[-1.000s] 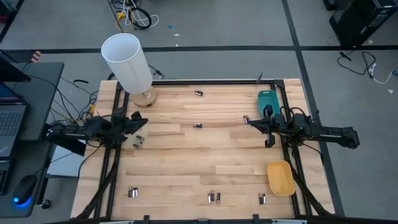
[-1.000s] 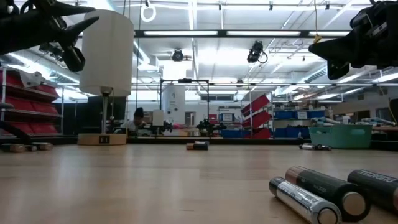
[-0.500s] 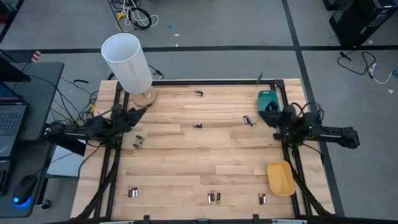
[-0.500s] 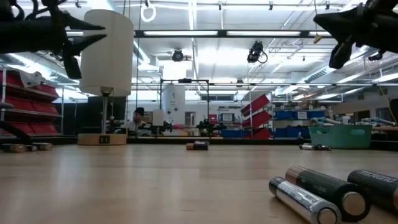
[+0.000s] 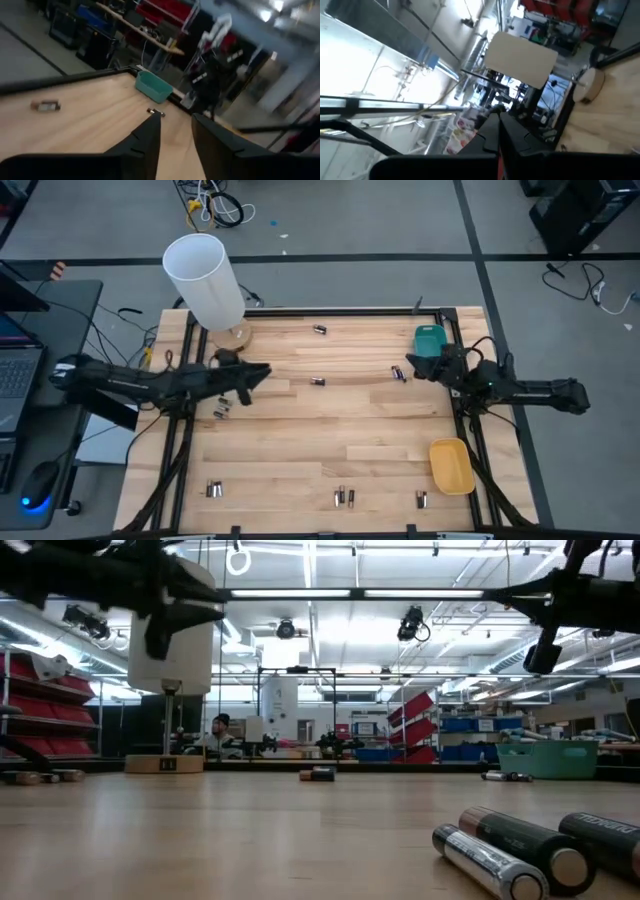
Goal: Sort batteries
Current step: Put the black battery into the blue bin
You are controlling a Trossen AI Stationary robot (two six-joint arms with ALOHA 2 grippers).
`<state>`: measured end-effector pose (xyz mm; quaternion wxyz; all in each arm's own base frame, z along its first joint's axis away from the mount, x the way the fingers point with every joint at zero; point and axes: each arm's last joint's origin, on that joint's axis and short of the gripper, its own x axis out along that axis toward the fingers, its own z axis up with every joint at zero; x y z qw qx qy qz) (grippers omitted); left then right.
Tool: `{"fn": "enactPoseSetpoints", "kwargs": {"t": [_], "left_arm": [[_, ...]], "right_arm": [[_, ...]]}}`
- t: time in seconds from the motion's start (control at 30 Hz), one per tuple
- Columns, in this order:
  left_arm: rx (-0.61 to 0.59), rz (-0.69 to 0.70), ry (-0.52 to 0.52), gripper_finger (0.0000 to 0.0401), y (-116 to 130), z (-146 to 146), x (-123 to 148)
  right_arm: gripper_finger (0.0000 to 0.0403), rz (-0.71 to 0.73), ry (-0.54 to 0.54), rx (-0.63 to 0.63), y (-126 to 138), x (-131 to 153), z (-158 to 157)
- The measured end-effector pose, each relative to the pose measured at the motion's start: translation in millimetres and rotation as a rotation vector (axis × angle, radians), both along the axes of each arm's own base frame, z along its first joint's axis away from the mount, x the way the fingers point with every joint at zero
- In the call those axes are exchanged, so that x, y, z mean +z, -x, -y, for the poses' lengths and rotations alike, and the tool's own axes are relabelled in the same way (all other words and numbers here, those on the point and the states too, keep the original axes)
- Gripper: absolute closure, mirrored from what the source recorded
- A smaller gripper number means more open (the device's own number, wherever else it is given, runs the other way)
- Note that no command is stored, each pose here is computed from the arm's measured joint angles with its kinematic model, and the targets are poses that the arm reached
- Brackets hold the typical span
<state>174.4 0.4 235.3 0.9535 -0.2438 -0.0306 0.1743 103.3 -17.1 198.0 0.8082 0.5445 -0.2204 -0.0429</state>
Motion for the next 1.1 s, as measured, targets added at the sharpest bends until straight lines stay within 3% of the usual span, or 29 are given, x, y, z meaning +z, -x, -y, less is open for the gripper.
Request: {"fn": "enactPoseSetpoints", "kwargs": {"t": [0.13,0.3,0.37,0.5,0.77,1.1], "left_arm": [[-0.038,-0.214,-0.164,0.0242,-33.1,2.8,23.4],[-0.057,-0.482,-0.320,0.0211,-73.1,-2.1,50.6],[-0.045,-0.585,-0.349,0.0205,-87.9,-11.2,58.8],[-0.035,-0.755,-0.308,0.0203,-111.5,-39.7,68.6],[-0.154,-0.918,-0.333,0.0203,-153.9,-101.8,55.9],[-0.241,-1.070,-0.428,0.0203,-194.2,-177.7,7.6]], "right_arm": [[0.0402,0.059,0.030,0.025,-2.6,7.5,-0.7],[0.0402,0.093,0.152,0.018,-6.1,30.0,-1.4],[0.0402,0.076,0.184,0.042,-10.2,36.5,-2.0],[0.0402,0.017,0.178,0.065,-23.3,46.1,-2.1],[0.0402,-0.201,0.086,0.105,-58.2,47.1,-3.7],[0.0403,-0.333,0.055,0.143,-82.0,33.4,-11.8]]}}
